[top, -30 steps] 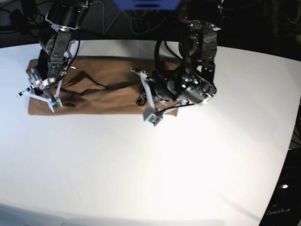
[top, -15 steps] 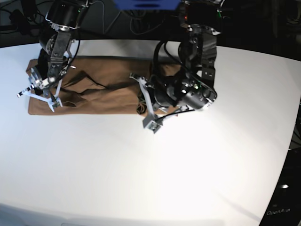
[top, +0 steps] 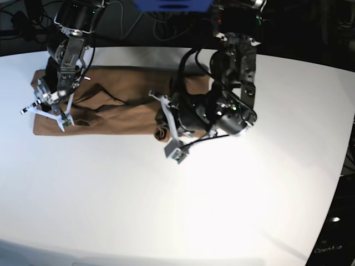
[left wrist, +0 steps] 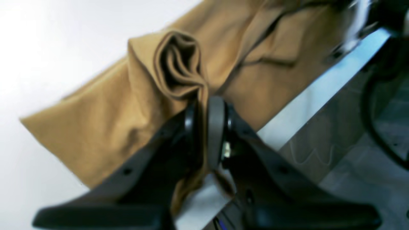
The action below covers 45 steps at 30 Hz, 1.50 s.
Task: Fold the T-shirt properly
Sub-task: 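Lay the strip end down over the middle of the strip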
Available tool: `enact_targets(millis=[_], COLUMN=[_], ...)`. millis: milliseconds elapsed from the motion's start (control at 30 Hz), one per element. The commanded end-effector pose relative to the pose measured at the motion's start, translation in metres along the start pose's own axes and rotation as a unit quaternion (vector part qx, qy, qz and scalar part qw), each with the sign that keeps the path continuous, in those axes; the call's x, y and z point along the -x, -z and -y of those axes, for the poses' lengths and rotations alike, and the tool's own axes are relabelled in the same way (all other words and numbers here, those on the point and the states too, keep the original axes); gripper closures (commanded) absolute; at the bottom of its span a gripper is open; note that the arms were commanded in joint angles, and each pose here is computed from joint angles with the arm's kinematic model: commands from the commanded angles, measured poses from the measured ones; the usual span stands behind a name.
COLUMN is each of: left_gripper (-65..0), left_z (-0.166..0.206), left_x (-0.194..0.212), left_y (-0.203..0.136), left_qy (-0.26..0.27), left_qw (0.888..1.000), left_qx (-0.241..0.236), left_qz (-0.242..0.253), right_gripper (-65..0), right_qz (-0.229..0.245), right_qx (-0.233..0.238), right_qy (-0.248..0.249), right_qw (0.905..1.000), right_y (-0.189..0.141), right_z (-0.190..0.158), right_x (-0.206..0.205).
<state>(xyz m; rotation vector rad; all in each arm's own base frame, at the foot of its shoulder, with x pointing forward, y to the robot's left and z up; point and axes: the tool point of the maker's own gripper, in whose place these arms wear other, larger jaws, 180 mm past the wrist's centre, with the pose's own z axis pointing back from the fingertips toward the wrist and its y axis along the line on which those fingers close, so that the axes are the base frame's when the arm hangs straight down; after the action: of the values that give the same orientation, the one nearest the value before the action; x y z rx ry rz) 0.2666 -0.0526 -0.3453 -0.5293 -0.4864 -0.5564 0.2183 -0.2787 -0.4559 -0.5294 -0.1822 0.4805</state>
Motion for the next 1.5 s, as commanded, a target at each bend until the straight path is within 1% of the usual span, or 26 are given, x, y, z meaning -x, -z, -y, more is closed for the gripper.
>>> enact_targets(millis=[0,267,433,633,800,1000,1033,1067,1133,1233,1300,1333,1467], left_gripper=[-4.3,-4.3,-4.3,-4.3,-4.3,-4.4,-5.9,-9.2,-20.5,-42.3,-59.8,-65.0,-65.0], left_z=[0.007,0.01,0.025,0.028,0.029,0.041,0.041,0.041,0.04,0.041,0.041,0.042,0.043], left_x=[-0.017,-0.021,-0.032,-0.03,-0.027,-0.028,-0.028,-0.028,-0.028,-0.026,-0.026,-0.026,-0.039], left_y=[-0.004,0.0,0.009,0.024,0.026,0.029,0.029,0.029,0.028,0.028,0.028,0.028,0.016], left_qy=[0.006,0.006,-0.017,-0.046,-0.048,-0.03,-0.03,-0.03,-0.031,-0.033,-0.03,-0.029,-0.014], left_qw=[1.0,0.999,0.995,0.991,0.991,0.99,0.99,0.99,0.99,0.99,0.99,0.99,0.989], left_qx=[0.013,0.029,0.086,0.116,0.118,0.129,0.128,0.128,0.127,0.127,0.129,0.13,0.124], left_qz=[0.028,0.028,0.057,0.056,0.05,0.045,0.046,0.046,0.047,0.047,0.049,0.049,0.074], right_gripper=[0.0,0.0,0.0,0.0,0.0,0.0,0.0,0.0,0.0,0.0,0.0,0.0,0.0], right_qz=[0.036,0.036,0.033,0.032,0.033,0.033,0.033,0.033,0.033,0.033,0.033,0.033,0.033], right_qx=[-0.107,-0.107,-0.108,-0.11,-0.11,-0.11,-0.11,-0.11,-0.11,-0.11,-0.11,-0.11,-0.11], right_qy=[-0.006,-0.006,-0.007,-0.009,-0.009,-0.009,-0.009,-0.009,-0.009,-0.009,-0.009,-0.009,-0.009], right_qw=[0.9936,0.9936,0.9935,0.9934,0.9934,0.9934,0.9934,0.9934,0.9934,0.9934,0.9934,0.9934,0.9934], right_y=[-0.002,-0.002,-0.002,-0.002,-0.002,-0.002,-0.002,-0.002,-0.002,-0.002,-0.002,-0.002,-0.002], right_z=[-0.059,-0.059,-0.061,-0.063,-0.063,-0.063,-0.063,-0.063,-0.063,-0.063,-0.063,-0.063,-0.063], right_x=[-0.012,-0.012,-0.009,-0.007,-0.007,-0.007,-0.007,-0.007,-0.007,-0.007,-0.007,-0.007,-0.007])
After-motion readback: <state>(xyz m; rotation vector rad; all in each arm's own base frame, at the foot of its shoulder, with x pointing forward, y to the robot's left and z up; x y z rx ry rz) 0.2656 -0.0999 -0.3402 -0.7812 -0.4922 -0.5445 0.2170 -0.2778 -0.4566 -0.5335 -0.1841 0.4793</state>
